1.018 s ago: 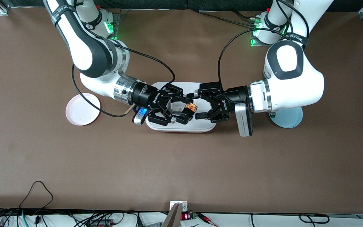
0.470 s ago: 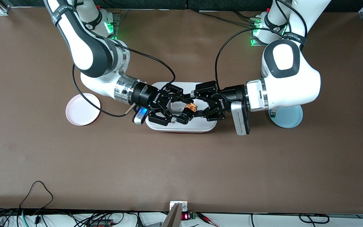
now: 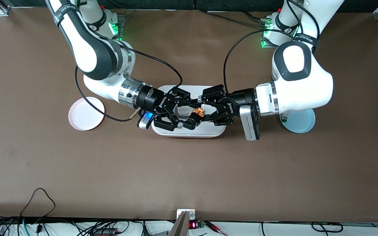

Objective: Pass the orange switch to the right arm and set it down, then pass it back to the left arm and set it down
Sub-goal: 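Close the left gripper on the orange switch beside the right gripper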

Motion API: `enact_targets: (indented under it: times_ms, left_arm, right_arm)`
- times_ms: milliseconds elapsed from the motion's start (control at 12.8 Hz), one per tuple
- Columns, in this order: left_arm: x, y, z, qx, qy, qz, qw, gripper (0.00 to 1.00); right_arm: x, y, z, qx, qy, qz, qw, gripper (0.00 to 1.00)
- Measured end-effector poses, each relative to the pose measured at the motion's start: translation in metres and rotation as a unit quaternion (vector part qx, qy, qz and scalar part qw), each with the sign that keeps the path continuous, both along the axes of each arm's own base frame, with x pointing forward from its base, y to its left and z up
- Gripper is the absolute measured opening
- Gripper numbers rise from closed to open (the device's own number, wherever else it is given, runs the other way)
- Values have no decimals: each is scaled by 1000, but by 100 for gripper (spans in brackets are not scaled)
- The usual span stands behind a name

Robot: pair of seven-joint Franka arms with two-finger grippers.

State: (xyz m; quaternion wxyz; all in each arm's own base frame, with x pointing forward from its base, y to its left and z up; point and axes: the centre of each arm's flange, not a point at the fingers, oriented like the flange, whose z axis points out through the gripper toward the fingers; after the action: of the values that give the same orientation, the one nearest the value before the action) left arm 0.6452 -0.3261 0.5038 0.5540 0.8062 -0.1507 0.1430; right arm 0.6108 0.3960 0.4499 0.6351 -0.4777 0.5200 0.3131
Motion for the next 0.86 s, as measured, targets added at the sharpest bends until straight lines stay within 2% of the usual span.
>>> enact_targets:
  times_ms: [391, 861]
  left_arm:
    - [3, 1, 12, 24, -28, -8, 999, 74]
    - [17, 1, 17, 17, -41, -4, 999, 74]
  right_arm:
    - [0, 0, 0, -1, 2, -2, 1000, 74]
    - [-1, 0, 2, -1, 5, -4, 1000, 74]
